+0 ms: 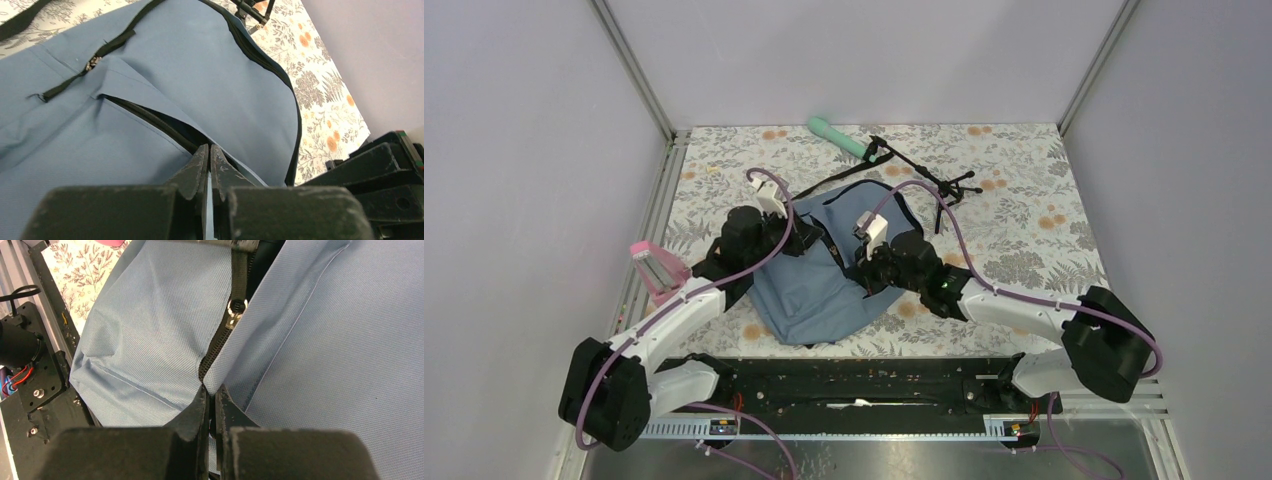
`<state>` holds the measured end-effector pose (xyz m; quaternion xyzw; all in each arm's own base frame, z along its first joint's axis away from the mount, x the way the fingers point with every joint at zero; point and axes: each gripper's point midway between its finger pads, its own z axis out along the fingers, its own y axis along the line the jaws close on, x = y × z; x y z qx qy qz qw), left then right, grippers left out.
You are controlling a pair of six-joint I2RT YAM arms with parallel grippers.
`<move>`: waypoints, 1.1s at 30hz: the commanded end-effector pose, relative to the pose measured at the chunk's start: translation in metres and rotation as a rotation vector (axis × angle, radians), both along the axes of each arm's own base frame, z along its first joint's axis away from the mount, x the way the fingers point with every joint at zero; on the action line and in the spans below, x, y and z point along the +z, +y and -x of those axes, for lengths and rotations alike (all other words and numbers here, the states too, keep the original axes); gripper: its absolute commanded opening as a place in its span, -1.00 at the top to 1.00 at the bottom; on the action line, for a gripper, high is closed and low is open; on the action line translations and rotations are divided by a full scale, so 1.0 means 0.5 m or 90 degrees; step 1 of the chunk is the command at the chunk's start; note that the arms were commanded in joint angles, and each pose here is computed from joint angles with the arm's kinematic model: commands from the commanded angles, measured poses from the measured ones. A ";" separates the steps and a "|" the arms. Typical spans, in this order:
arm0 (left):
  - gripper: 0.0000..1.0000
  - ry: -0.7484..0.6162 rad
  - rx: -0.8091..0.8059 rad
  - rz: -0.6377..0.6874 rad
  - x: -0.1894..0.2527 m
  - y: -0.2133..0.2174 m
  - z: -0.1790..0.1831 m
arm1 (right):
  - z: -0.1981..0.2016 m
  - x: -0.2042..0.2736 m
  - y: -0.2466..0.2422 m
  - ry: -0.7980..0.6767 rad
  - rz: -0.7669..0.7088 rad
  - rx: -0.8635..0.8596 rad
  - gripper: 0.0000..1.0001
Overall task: Pack the student bag
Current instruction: Zip the student bag at the center of the board.
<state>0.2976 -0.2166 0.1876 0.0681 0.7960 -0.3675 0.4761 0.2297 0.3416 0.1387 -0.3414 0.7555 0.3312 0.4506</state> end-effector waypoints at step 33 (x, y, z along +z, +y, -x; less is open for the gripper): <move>1.00 -0.030 0.199 -0.012 -0.003 0.100 -0.237 | 0.085 -0.034 -0.064 0.041 0.056 0.045 1.00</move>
